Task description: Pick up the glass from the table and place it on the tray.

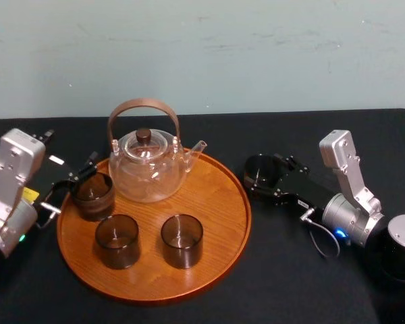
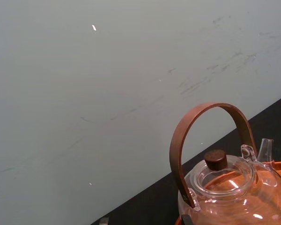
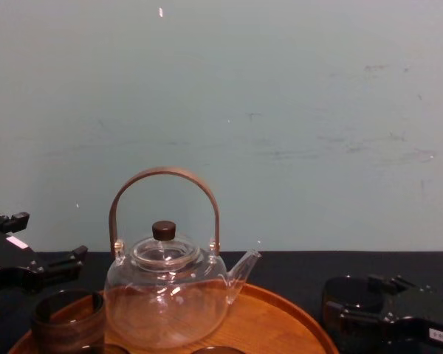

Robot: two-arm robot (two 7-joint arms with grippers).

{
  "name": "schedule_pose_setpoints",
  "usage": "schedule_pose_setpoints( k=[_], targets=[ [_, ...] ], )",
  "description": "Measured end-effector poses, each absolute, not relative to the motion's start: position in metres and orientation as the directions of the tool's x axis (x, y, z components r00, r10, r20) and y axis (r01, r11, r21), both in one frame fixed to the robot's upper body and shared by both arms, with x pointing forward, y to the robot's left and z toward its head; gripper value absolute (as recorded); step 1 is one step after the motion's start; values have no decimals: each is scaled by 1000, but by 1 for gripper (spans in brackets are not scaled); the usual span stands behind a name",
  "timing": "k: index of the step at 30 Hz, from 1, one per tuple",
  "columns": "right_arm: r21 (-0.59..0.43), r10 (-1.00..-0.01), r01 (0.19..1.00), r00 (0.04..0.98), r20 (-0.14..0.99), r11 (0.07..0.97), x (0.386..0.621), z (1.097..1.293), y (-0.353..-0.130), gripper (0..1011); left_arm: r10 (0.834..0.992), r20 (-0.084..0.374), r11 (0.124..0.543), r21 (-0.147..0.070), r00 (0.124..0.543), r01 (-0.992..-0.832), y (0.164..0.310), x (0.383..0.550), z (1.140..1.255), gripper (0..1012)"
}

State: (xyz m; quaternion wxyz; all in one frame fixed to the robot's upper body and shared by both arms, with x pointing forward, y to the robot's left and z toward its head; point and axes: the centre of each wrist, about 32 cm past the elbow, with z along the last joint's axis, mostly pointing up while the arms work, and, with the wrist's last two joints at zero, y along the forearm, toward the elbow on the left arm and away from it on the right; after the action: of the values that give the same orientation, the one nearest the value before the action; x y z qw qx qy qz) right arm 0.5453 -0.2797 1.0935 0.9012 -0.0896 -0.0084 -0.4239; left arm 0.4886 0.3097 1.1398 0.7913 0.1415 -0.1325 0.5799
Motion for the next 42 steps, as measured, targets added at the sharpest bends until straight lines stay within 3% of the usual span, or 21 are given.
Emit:
schedule_pose_setpoints(
  k=[31, 36, 42],
  targets=[
    [-162, -763, 763, 642, 77, 626, 549, 1089, -279, 1002, 880, 374, 287, 70, 292, -955, 310, 489, 1140, 1001],
    [-162, -763, 763, 641, 77, 625, 549, 1089, -279, 905, 880, 374, 287, 70, 292, -955, 310, 489, 1140, 1001],
    [-162, -763, 764, 641, 77, 625, 549, 1089, -279, 904, 880, 374, 287, 70, 292, -955, 310, 489, 1140, 1002]
  ],
)
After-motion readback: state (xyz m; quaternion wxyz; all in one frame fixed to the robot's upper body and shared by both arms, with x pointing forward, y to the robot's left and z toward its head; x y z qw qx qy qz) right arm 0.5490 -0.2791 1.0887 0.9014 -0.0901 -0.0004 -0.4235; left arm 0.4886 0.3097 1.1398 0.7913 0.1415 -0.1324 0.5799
